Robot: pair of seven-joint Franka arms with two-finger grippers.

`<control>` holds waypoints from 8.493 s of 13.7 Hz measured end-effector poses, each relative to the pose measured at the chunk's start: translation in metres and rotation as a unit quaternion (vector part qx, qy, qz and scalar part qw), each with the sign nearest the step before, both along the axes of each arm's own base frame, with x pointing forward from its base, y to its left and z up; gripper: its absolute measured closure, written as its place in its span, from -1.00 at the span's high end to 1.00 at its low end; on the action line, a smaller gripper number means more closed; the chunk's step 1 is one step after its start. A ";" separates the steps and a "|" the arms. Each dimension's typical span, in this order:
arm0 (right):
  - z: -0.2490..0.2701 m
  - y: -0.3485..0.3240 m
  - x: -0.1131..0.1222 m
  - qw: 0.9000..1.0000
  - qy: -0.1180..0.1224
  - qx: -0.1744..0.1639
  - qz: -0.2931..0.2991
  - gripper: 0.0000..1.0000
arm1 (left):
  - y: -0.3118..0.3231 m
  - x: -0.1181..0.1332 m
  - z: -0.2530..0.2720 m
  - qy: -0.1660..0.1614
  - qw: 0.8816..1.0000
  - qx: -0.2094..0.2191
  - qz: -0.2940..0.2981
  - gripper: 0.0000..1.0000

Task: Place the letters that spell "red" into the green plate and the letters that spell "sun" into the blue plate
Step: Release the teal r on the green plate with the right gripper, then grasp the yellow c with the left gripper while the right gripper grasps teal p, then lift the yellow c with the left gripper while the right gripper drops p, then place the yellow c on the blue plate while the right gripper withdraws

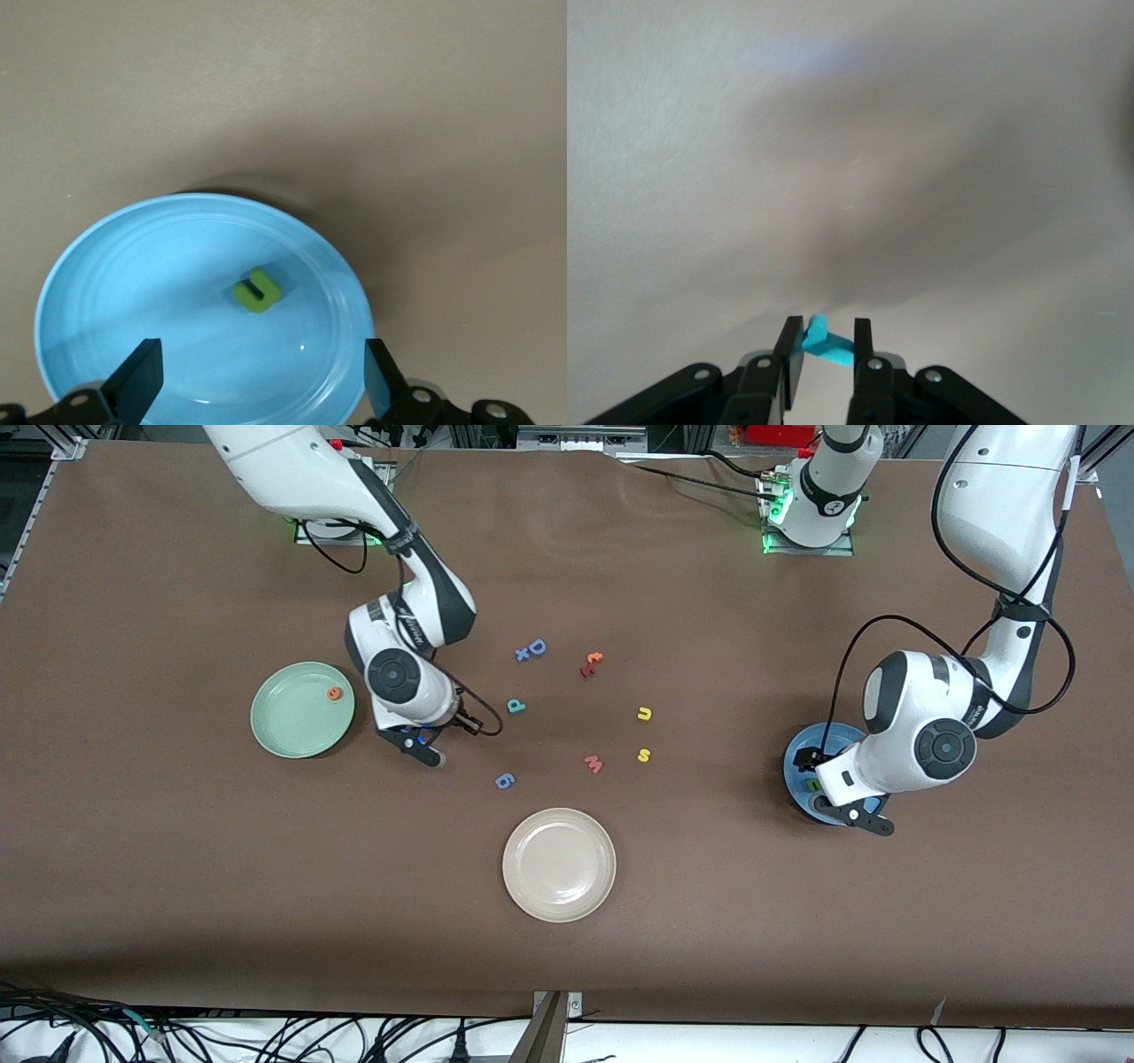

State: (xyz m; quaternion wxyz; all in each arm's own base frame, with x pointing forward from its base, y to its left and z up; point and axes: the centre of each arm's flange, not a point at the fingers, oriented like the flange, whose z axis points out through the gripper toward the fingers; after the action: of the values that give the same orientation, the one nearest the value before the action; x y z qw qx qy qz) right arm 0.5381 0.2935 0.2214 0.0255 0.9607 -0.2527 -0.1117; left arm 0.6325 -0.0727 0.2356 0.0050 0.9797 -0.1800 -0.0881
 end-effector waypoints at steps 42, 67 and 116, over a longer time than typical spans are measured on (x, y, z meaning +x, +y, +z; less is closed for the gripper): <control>-0.006 0.053 -0.020 0.996 -0.058 0.031 -0.066 0.99 | -0.290 -0.159 -0.062 -0.069 0.996 -0.016 0.061 1.00; -0.047 0.124 -0.060 0.991 -0.072 0.038 -0.105 -0.32 | -0.301 -0.172 -0.065 -0.084 0.993 0.007 0.078 0.15; 0.143 -0.310 0.047 0.992 0.055 0.029 0.106 0.93 | -0.100 -0.035 0.067 -0.054 0.998 0.042 -0.016 -0.44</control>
State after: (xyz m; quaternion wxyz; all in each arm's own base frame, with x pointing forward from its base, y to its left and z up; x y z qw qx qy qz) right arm 0.5854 -0.0169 0.3644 0.0229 0.9749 -0.1445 -0.1680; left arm 0.5971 -0.1731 0.3031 -0.0469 0.9795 -0.1914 -0.0423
